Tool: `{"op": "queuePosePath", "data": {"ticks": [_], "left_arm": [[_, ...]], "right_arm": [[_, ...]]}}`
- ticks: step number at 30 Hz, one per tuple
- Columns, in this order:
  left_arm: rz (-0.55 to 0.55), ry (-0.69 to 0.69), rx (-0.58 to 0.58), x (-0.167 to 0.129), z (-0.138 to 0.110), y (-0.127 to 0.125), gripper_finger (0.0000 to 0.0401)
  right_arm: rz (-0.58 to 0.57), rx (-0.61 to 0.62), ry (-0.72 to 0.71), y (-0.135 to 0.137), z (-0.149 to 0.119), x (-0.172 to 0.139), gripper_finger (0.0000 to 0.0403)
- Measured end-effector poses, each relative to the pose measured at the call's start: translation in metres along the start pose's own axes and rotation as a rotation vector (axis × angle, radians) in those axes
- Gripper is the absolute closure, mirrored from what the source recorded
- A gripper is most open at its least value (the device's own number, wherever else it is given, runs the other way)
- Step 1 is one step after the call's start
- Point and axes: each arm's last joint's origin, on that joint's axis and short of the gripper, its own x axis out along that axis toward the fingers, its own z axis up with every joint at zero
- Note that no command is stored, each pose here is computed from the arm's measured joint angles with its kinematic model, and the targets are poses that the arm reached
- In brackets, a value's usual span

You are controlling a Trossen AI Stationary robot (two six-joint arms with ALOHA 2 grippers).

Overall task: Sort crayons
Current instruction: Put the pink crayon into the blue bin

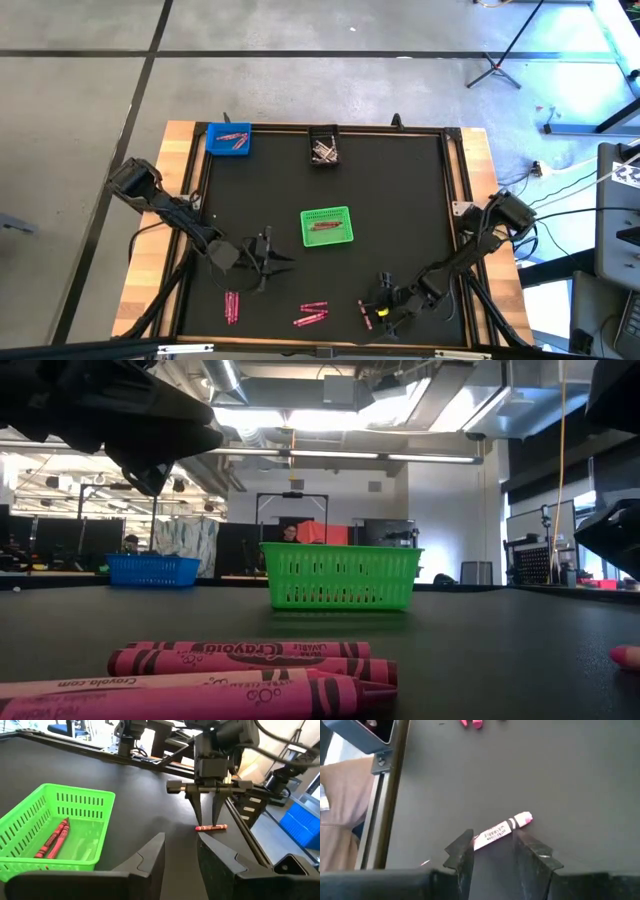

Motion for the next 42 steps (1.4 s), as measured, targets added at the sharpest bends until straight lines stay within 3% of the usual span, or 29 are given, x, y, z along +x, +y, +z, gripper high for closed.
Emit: {"op": "queuePosePath", "data": {"ticks": [13,20,32,35,42], "left_arm": [[0.017,-0.007,-0.006,0.000,0.000,0.000,0.0296],[0.017,-0.007,-0.001,0.000,0.000,0.000,0.0296],[0.017,-0.007,0.002,0.000,0.000,0.000,0.0296],[0.017,-0.007,0.002,0.000,0.000,0.000,0.0296],[0.017,-0.007,0.003,0.000,0.000,0.001,0.0296]], "right_arm": [[-0.083,-0.028,-0.048,-0.004,-0.004,0.009,0.0272],[-0.088,-0.114,-0.023,-0.007,-0.001,0.004,0.0272],[-0.144,-0.124,0.049,-0.012,-0.004,-0.005,0.0273],[-0.146,-0.125,0.050,-0.012,-0.004,-0.005,0.0289],[-0.152,-0.126,0.047,-0.013,-0.004,-0.005,0.0373]]}}
